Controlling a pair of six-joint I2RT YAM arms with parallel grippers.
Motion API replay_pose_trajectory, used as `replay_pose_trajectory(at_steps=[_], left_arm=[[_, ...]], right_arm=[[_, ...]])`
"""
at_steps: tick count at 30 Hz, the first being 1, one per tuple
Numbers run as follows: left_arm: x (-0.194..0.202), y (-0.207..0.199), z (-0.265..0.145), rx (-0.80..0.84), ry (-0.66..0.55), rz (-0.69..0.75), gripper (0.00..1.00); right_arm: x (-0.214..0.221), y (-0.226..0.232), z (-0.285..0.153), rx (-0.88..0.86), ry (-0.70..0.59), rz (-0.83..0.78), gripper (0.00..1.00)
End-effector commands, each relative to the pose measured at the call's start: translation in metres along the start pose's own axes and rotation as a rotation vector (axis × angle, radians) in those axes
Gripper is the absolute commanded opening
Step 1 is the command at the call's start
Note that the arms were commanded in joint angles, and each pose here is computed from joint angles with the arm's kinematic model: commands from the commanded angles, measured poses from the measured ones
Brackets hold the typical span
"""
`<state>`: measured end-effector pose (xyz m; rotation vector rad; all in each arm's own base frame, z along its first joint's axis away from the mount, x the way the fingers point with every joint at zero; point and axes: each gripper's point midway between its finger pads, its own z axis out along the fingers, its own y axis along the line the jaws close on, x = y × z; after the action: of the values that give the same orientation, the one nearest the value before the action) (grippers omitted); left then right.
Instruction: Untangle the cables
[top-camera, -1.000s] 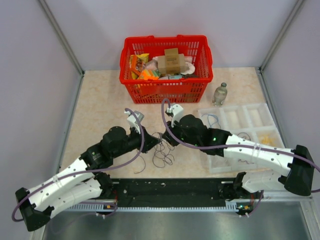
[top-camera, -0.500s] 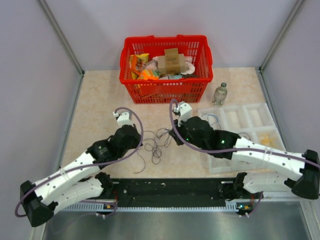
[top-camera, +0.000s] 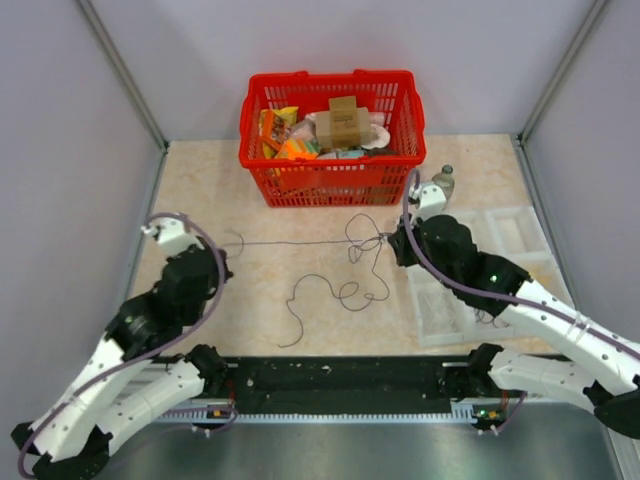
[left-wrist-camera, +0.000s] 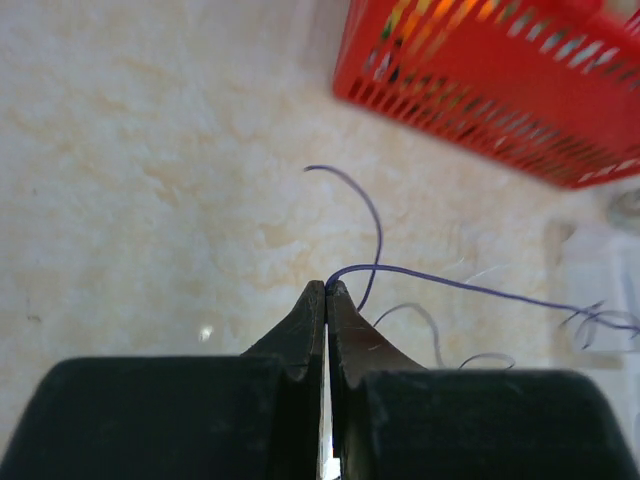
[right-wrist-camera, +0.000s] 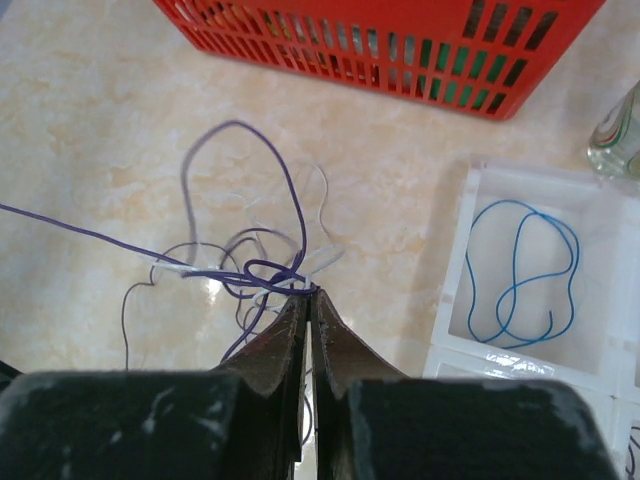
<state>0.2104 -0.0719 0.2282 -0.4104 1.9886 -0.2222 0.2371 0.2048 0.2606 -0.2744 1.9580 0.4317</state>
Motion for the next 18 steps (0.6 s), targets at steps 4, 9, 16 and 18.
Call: replay_pose_trajectory(at_steps=[4,9,16,18], left_arm=[[-0.148,0.025,-0.099,0.040,-0.378,-0.069,0.00],[-0.219,0.028,-0.157,0.109,-0.569,-0.027,0.00],[-0.307,0.025,-0.230,0.151,-0.757,0.058,0.00],[-0.331,0.035,-0.252,0.125,-0.819,0.045,0.00]], right_arm=[[0.040,-0.001,0.031,-0.018,0.120,0.021,0.00],[0.078,0.003,0.055,-0.023,0.215,0.028,0.00],[0.116,-0.017,0.079,0.114,0.292,0.025,0.00],[0.122,-0.019,0.082,0.125,0.308,0.024,0.00]])
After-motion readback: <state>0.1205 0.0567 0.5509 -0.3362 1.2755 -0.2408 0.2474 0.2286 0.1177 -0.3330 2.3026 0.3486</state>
